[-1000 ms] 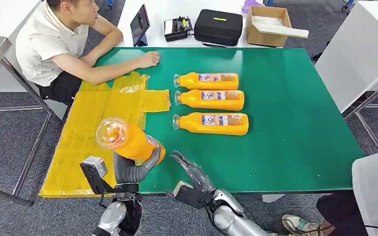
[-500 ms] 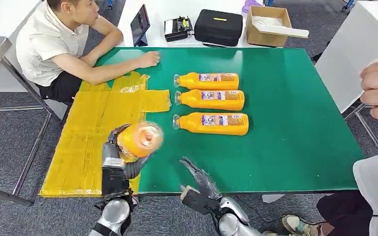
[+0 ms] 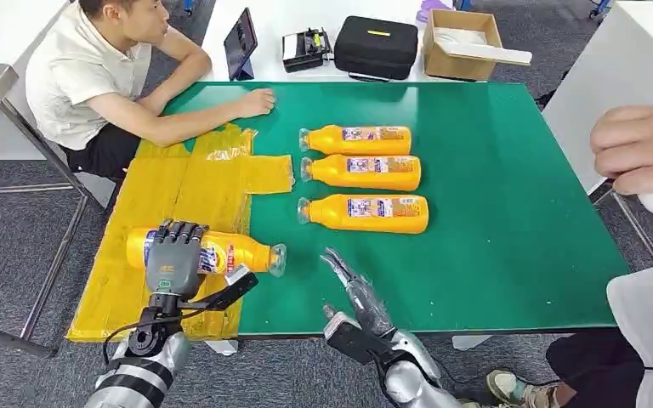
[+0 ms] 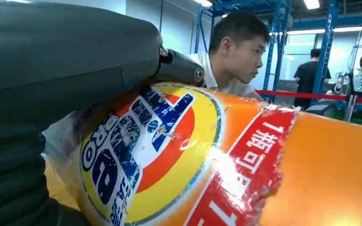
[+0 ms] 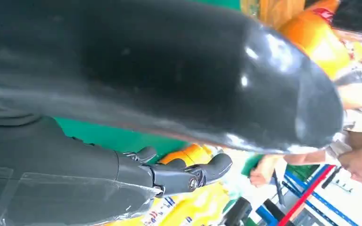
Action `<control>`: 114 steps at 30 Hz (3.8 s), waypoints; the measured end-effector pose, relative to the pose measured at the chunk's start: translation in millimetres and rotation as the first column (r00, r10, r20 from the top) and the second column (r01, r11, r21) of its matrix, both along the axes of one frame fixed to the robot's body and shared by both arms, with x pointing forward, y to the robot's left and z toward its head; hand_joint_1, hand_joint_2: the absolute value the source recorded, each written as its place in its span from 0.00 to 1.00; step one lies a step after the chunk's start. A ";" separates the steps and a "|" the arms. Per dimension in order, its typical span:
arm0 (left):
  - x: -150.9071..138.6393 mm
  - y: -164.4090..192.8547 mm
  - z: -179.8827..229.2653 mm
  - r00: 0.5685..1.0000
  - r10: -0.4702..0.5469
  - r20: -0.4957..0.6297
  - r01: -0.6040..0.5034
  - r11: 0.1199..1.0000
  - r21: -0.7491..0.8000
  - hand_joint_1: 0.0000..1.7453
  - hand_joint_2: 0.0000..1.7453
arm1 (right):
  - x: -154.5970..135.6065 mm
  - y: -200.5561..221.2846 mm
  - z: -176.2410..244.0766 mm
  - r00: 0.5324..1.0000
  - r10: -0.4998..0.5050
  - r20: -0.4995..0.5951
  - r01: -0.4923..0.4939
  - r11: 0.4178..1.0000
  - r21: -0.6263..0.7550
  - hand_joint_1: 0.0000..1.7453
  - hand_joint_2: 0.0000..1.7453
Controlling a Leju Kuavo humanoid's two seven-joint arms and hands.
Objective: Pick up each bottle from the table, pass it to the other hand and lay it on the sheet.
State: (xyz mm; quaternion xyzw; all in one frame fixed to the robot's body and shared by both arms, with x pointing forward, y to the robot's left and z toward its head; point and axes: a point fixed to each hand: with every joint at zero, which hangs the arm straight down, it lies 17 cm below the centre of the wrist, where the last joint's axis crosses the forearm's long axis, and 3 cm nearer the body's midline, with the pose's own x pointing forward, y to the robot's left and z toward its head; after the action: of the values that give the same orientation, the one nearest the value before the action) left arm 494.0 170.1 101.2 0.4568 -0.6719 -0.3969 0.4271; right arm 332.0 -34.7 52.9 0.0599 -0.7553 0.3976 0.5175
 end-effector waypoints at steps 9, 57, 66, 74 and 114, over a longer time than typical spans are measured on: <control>19.6 12.4 -47.5 0.972 0.031 -0.233 0.000 0.991 0.132 1.00 1.00 | -0.5 0.8 11.4 1.000 -0.004 0.004 0.004 0.999 0.038 0.00 0.00; 35.5 14.3 -103.3 0.737 -0.111 -0.666 0.179 0.983 0.034 0.00 1.00 | 8.1 -3.0 9.8 1.000 -0.013 0.000 0.013 0.998 0.056 0.00 0.00; 8.1 -24.2 -71.5 0.872 -0.233 -0.431 0.161 0.967 -0.199 0.00 1.00 | 24.9 -34.7 27.7 0.951 -0.171 0.257 0.201 0.975 -0.093 0.00 0.00; -31.8 -54.1 -58.6 0.896 -0.289 -0.336 0.192 0.937 -0.293 0.00 1.00 | 25.8 -48.3 38.8 0.932 -0.200 0.303 0.239 0.966 -0.099 0.00 0.00; -149.5 -171.1 69.1 0.813 -0.569 0.126 0.353 0.309 -0.883 0.00 1.00 | 101.4 -264.0 -40.0 0.870 -0.334 0.363 0.493 0.606 -0.624 0.00 0.00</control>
State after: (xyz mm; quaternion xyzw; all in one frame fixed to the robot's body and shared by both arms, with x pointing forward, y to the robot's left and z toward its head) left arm 344.4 -1.0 170.3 -0.0873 -0.8289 -0.1445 0.5333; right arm 433.4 -298.8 12.9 -0.3596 -0.5901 0.5257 0.4962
